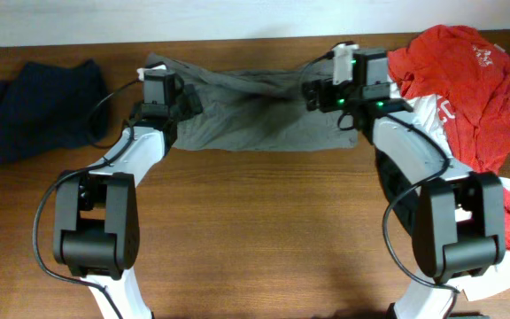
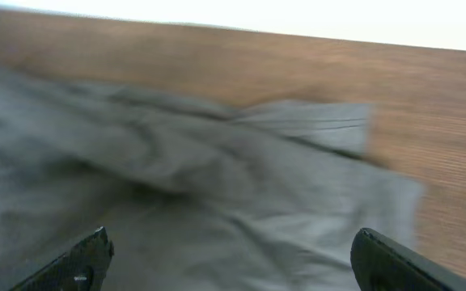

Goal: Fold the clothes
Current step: 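Lay the folded edge down at the top and release both grippers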

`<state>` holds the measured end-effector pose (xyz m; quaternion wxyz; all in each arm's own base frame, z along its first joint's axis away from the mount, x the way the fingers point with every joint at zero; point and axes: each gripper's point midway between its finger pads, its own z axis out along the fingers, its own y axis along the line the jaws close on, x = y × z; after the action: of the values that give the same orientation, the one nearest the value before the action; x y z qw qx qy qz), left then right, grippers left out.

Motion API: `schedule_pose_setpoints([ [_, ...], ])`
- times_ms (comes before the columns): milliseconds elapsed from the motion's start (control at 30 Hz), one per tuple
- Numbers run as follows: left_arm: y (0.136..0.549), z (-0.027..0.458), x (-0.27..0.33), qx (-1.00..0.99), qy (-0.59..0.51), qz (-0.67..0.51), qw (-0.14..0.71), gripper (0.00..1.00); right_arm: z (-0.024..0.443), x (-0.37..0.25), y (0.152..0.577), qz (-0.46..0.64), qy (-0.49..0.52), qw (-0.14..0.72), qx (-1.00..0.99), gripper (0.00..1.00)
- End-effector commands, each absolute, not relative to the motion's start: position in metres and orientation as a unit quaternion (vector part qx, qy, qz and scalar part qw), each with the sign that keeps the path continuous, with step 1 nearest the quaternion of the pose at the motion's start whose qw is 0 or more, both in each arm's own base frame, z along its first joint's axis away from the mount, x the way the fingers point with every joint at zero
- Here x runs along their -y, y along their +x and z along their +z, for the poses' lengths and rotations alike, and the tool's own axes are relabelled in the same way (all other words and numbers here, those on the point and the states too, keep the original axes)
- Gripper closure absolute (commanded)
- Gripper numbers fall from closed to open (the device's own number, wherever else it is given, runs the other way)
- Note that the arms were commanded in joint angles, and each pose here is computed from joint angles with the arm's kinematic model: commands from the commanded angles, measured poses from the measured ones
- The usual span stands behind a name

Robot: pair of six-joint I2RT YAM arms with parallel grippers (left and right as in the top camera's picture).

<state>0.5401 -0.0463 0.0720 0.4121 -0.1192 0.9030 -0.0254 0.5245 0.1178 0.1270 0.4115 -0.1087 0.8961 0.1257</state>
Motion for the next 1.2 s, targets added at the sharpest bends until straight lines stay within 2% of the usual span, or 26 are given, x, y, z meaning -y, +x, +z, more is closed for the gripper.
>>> schedule_pose_setpoints([
  [0,0.545,0.082,0.064,-0.901,-0.047,-0.016,0.431,0.01,0.14,-0.132,0.521,0.111,-0.14,0.42,-0.89,0.01],
  [233,0.545,0.07,0.096,-0.902,0.051,-0.034,0.427,0.03,0.134,-0.117,0.518,0.114,-0.108,0.402,-0.902,0.01],
  [467,0.554,0.055,0.117,-0.891,0.085,-0.075,0.439,0.04,0.129,-0.102,0.514,0.11,-0.09,0.386,-0.912,0.01],
  [567,0.567,0.057,0.122,-0.873,0.087,-0.081,0.474,0.05,0.126,-0.1,0.509,0.112,-0.089,0.375,-0.916,0.01],
  [733,0.604,0.111,0.112,-0.803,0.041,-0.063,0.592,0.04,0.122,-0.1,0.504,0.112,-0.086,0.362,-0.921,0.01],
  [867,0.625,0.156,0.106,-0.772,0.021,-0.048,0.633,0.03,0.122,-0.1,0.504,0.117,-0.079,0.361,-0.922,0.02],
  [967,0.631,0.165,0.107,-0.781,0.021,-0.047,0.623,0.03,0.122,-0.1,0.504,0.117,-0.079,0.361,-0.922,0.01],
  [1167,0.621,0.133,0.106,-0.846,0.017,-0.041,0.532,0.03,0.125,-0.101,0.513,0.118,-0.08,0.379,-0.914,0.01],
])
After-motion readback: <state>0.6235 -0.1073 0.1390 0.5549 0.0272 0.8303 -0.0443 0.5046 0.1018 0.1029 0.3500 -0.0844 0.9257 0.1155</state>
